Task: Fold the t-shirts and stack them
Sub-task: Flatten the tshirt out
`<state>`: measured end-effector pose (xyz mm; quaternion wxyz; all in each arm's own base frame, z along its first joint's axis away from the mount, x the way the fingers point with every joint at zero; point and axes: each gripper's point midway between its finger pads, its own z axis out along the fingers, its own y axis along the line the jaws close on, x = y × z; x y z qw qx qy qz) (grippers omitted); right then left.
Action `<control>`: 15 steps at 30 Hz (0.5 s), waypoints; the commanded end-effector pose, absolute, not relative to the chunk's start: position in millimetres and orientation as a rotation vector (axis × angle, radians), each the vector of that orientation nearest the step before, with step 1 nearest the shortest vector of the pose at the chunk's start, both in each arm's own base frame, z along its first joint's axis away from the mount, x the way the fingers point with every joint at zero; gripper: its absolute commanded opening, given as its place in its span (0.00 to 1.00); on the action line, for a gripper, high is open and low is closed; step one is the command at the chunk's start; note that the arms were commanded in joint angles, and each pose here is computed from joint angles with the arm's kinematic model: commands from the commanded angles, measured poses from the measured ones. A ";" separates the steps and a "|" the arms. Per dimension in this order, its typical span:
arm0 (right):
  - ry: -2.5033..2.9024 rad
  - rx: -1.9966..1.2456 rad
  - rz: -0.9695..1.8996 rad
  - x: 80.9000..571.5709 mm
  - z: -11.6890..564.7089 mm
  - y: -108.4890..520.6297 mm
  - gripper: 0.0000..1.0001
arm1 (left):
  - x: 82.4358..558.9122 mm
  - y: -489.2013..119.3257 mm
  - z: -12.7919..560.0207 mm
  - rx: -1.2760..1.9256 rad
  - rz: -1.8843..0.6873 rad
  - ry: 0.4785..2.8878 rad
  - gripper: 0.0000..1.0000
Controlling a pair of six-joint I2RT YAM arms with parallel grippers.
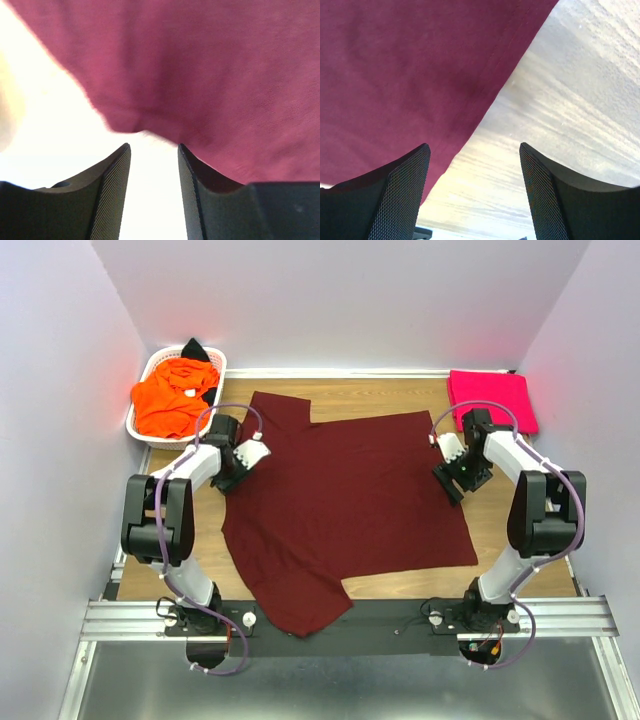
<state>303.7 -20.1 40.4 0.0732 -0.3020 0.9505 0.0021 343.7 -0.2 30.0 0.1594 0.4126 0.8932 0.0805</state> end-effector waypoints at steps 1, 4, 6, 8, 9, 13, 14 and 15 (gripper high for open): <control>2.835 -0.906 0.073 294.8 60.0 -11.2 0.79 | 354.6 2.9 61.9 1.217 0.265 2.505 0.51; 2.826 -0.914 0.132 289.4 61.4 -4.2 0.77 | 354.3 -17.5 77.1 1.243 0.124 2.442 0.52; 2.834 -0.914 0.172 284.7 60.0 -0.3 0.74 | 353.8 -25.6 83.1 1.236 0.068 2.422 0.52; 2.866 -0.918 0.208 275.8 51.2 1.8 0.65 | 344.5 -37.4 78.8 1.263 -0.021 2.420 0.52; 2.876 -0.924 0.212 272.9 47.8 1.5 0.63 | 340.8 -40.1 75.5 1.267 -0.038 2.425 0.52; 2.921 -0.958 0.229 256.9 31.2 -0.5 0.53 | 327.4 -43.4 57.5 1.280 -0.051 2.446 0.52; 2.927 -0.963 0.215 255.6 27.9 -2.4 0.50 | 323.9 -43.1 52.0 1.282 -0.052 2.452 0.51; 2.934 -0.969 0.212 252.5 25.2 -3.3 0.48 | 321.8 -43.4 49.1 1.284 -0.059 2.457 0.51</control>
